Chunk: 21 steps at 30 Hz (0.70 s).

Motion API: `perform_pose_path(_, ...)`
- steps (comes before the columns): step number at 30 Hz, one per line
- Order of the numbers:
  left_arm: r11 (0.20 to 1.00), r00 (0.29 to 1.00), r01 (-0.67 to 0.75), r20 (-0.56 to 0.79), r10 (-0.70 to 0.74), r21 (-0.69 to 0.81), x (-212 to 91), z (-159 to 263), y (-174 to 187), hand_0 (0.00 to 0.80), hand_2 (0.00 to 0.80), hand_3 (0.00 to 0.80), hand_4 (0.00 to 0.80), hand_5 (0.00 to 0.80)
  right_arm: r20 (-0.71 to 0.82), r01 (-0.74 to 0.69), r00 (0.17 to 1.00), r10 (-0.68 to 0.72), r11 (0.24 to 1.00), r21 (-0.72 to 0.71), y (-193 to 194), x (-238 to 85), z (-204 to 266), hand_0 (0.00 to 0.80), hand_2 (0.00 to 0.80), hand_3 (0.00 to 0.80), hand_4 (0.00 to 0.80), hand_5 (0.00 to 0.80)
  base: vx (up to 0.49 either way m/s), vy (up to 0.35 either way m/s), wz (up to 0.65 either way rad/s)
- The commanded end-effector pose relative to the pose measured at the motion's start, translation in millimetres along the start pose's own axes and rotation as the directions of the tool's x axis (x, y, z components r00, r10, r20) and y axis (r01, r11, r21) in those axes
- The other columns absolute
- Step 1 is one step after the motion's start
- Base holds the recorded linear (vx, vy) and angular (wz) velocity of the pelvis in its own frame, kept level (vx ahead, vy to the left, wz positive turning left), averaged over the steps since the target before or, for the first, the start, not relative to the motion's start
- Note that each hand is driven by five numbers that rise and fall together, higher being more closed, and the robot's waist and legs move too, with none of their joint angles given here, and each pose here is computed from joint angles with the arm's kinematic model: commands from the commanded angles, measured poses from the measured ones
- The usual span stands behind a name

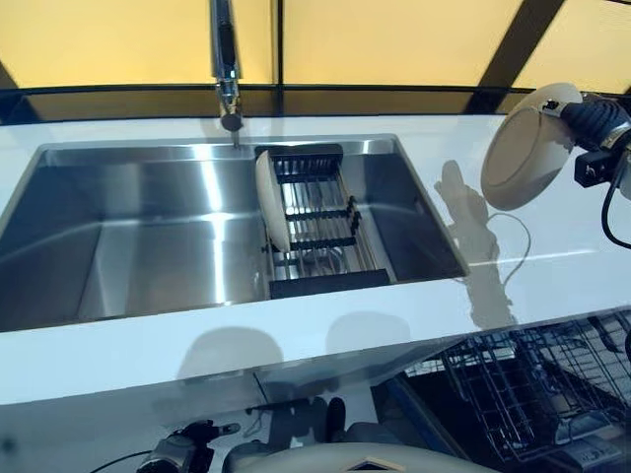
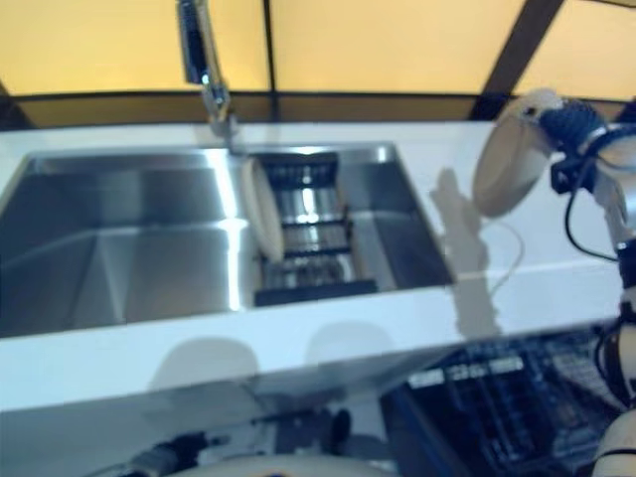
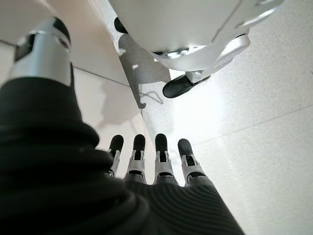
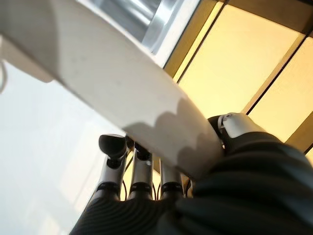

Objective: Take plates into dishwasher

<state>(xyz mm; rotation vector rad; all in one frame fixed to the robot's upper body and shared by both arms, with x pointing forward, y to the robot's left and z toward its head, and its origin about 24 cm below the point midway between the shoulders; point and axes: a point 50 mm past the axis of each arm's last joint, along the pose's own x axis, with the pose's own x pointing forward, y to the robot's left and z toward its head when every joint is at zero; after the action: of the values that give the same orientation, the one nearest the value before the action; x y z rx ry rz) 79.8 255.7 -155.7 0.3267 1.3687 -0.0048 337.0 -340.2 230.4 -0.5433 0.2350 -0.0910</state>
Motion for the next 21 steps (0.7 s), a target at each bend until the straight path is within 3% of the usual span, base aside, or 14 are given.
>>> perform_pose_path(1,0.996,0.998,-0.063,-0.004,0.064,0.059,-1,2,22,0.000,0.000,0.000,0.000,0.000,0.068,0.113,0.992,-0.107,0.990,-0.082,-38,-22,11,0.800,0.800,0.800,0.800,0.800,-0.053,0.008,-0.30)
perform_pose_path(12,0.995,0.995,-0.099,0.016,0.099,0.031,-3,8,38,0.000,0.000,0.000,0.000,0.000,-0.026,0.107,0.994,-0.111,0.988,-0.109,-52,-49,-41,0.800,0.800,0.800,0.800,0.800,-0.037,-0.009,-0.17)
perform_pose_path(21,0.992,0.993,-0.119,0.015,0.118,0.033,-5,8,46,0.000,0.000,0.000,0.000,0.000,-0.108,0.069,0.990,-0.090,0.981,-0.181,-41,-63,-80,0.800,0.800,0.800,0.800,0.800,-0.042,-0.035,-0.13)
